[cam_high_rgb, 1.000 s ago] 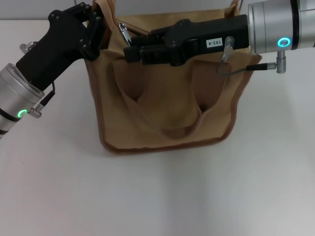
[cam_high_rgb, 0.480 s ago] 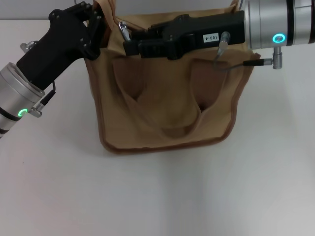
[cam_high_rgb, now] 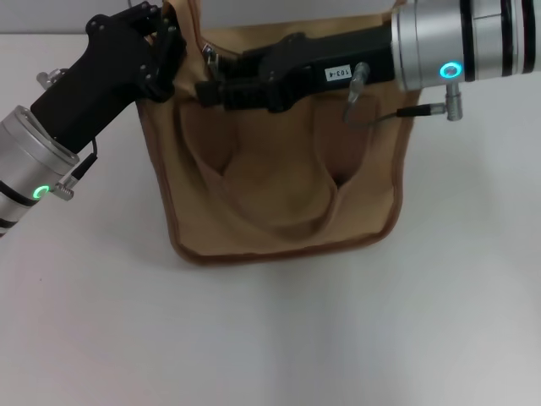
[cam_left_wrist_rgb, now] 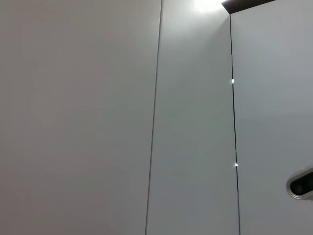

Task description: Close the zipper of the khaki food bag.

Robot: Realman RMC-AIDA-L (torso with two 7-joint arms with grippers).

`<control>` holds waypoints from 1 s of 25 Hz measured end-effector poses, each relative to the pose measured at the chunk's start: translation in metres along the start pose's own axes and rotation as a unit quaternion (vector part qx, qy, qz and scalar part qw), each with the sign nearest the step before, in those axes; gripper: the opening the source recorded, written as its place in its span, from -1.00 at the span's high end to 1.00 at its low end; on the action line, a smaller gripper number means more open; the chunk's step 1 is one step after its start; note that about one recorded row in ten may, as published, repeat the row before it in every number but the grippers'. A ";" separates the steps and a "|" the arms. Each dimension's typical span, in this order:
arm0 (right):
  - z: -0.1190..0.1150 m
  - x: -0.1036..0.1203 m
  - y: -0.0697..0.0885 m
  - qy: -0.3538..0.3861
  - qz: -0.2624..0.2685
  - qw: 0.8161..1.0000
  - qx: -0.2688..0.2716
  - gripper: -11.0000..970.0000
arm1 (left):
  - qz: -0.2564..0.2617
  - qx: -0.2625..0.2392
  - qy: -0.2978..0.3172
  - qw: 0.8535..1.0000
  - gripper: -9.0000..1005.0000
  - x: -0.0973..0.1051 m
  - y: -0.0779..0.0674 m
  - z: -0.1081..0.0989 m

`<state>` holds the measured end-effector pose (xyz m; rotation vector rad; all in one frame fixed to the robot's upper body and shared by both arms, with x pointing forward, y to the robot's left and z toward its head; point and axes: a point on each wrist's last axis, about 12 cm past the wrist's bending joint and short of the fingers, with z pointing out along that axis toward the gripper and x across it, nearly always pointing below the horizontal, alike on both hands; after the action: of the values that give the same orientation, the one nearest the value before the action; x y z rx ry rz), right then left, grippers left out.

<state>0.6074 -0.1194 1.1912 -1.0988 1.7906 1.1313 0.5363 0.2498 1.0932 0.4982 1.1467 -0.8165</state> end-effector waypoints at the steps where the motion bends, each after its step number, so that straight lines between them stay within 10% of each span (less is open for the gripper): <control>1: 0.000 0.000 0.000 0.001 0.000 1.000 0.001 0.13 | 0.000 0.000 0.000 1.000 0.90 0.000 0.000 0.000; 25: -0.009 0.007 -0.001 -0.008 0.021 1.000 -0.003 0.30 | 0.000 -0.002 0.000 1.000 0.89 0.000 0.000 -0.002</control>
<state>0.6041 -0.1302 1.1881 -1.0581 1.8064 1.1673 0.5351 0.2510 1.0923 0.4944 1.1484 -0.8131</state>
